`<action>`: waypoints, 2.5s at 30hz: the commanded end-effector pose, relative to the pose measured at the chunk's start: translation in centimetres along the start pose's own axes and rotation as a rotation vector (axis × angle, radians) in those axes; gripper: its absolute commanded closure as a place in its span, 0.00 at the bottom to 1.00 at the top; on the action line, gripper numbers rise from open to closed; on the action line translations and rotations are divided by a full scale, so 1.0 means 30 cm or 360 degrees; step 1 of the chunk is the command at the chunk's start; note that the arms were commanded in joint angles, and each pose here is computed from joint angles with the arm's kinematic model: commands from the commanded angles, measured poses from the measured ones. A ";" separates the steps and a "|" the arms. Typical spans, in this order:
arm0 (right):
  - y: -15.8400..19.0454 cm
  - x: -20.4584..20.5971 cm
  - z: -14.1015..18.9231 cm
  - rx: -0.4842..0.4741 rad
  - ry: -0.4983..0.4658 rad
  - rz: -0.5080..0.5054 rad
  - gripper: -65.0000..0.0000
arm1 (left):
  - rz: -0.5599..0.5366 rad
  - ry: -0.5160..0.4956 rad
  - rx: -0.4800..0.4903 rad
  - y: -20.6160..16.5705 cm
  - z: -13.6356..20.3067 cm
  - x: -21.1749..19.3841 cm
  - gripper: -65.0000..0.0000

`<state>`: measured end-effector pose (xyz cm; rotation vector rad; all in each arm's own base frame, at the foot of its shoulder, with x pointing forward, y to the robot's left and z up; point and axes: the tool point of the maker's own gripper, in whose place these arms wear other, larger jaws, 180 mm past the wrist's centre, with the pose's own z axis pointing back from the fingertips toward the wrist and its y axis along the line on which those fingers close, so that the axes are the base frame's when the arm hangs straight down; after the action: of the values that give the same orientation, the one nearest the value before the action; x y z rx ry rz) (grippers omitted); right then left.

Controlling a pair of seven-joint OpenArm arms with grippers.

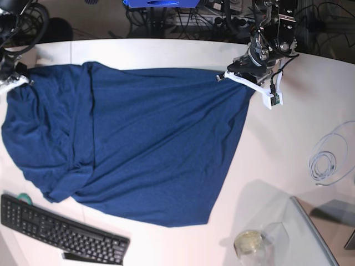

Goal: Layout the t-shirt on the table in an organized manner, then fold the t-shirt properly
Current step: 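Lower the shirt flat and stretch it between both grippers, then release and regrasp the shirt edge with the left gripper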

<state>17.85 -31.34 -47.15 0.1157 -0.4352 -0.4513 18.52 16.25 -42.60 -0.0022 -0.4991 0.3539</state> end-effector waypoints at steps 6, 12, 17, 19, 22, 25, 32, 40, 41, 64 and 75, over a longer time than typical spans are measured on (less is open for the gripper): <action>-0.076 0.070 0.051 -0.0071 -0.0122 -0.0059 1.00 | -0.0021 0.0024 0.0026 0.015 -0.018 -0.022 1.00; -0.073 0.067 0.048 -0.0068 -0.0118 -0.0060 1.00 | -0.0024 0.0099 0.0062 0.038 -0.046 -0.071 0.74; -0.076 0.068 0.050 -0.0070 -0.0120 -0.0063 1.00 | -0.0015 0.0189 0.0064 0.043 -0.037 -0.103 0.62; -0.076 0.068 0.050 -0.0070 -0.0120 -0.0063 1.00 | -0.0014 0.0178 0.0058 0.040 -0.030 -0.096 0.60; -0.076 0.068 0.050 -0.0070 -0.0120 -0.0063 1.00 | -0.0010 0.0129 0.0024 0.026 0.013 -0.077 0.55; -0.076 0.068 0.050 -0.0070 -0.0120 -0.0063 1.00 | -0.0013 0.0064 -0.0024 0.005 0.074 -0.054 0.49; -0.087 0.059 0.054 -0.0082 -0.0110 -0.0059 1.00 | 0.0007 -0.0130 -0.0104 -0.092 0.010 0.163 0.51; -0.087 0.056 0.053 -0.0081 -0.0109 -0.0060 1.00 | 0.0056 0.0013 0.0034 -0.082 -0.241 0.289 1.00; -0.087 0.057 0.053 -0.0081 -0.0112 -0.0060 1.00 | 0.0057 0.0018 0.0058 -0.071 -0.266 0.286 1.00; 0.046 -0.012 -0.009 0.0040 0.0020 -0.0004 1.00 | 0.0109 -0.0068 0.0366 0.236 -0.316 0.168 1.00; 0.030 -0.015 -0.009 -0.0013 0.0021 -0.0102 0.93 | 0.0159 -0.0211 0.0328 0.227 -0.253 0.255 1.00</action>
<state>17.07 -29.41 -48.37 0.1438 -0.3788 -0.5186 25.29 25.34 -47.22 0.1877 -0.5550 0.5072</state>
